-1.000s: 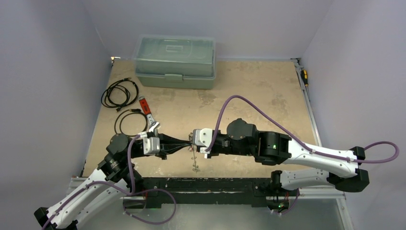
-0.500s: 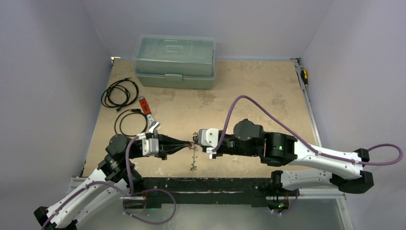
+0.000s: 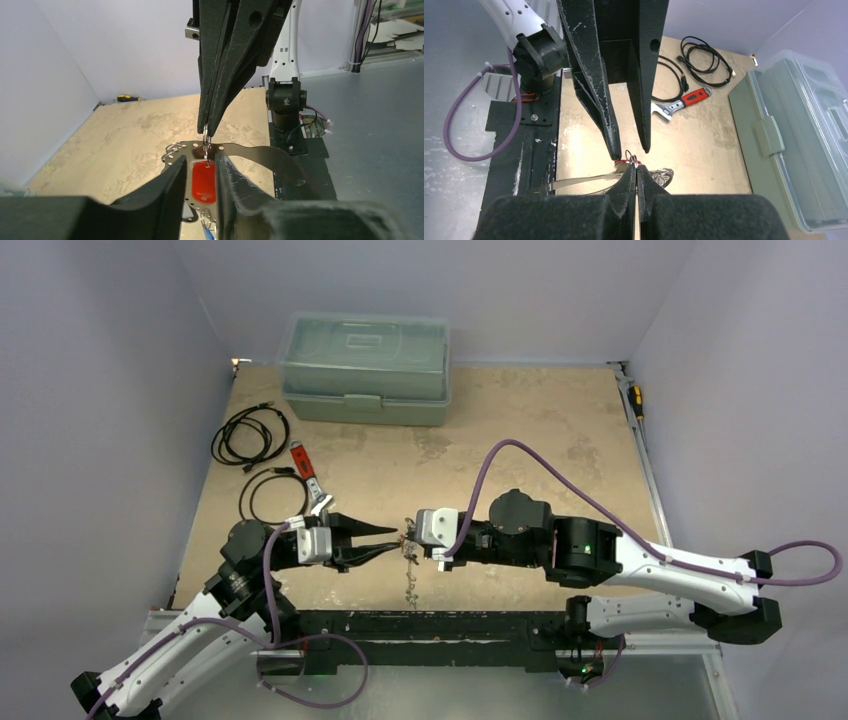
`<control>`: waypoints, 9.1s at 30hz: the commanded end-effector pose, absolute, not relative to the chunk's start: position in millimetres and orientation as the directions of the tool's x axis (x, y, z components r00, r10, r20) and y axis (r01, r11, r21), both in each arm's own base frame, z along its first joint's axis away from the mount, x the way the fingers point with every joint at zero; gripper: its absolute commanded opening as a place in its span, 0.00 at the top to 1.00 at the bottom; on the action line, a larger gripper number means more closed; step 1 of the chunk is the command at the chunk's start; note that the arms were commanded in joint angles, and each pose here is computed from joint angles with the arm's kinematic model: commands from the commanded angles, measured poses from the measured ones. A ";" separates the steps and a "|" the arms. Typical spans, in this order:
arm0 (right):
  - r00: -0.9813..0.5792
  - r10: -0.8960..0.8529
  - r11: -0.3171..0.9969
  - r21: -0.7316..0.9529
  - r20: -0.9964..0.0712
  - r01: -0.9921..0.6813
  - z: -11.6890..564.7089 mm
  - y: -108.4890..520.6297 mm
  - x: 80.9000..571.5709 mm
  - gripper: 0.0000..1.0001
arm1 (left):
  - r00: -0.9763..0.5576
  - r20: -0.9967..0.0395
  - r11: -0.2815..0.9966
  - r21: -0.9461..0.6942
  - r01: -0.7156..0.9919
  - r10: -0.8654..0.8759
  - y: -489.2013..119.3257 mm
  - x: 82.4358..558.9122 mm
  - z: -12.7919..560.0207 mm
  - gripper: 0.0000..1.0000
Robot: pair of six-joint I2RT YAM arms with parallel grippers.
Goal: Put the keys on the keyring
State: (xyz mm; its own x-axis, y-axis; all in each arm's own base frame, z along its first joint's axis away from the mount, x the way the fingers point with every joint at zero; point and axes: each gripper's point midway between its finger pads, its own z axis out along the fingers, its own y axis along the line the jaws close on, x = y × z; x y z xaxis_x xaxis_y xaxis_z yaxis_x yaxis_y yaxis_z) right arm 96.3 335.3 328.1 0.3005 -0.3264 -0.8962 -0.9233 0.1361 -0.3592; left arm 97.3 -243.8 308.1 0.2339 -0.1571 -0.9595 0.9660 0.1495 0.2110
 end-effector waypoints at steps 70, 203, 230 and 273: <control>0.312 -0.382 0.158 -0.394 -0.870 -0.905 358.6 337.3 106.9 0.47 | 0.212 -0.964 0.233 0.172 0.957 -0.161 -238.1 109.0 322.4 1.00; 0.319 0.026 0.144 -0.312 -0.948 -0.939 377.0 352.7 80.6 1.00 | 0.215 -0.950 0.199 0.172 0.965 -0.224 -234.9 95.9 336.7 1.00; 0.311 -0.369 0.106 -0.372 -0.876 -0.922 359.7 346.5 103.6 0.58 | 0.217 -0.954 0.214 0.172 0.962 -0.209 -232.4 97.0 338.7 1.00; 0.309 -0.481 0.050 -0.378 -0.820 -0.925 328.4 369.3 111.5 0.92 | 0.208 -0.959 0.214 0.165 0.963 -0.195 -233.9 98.9 335.7 1.00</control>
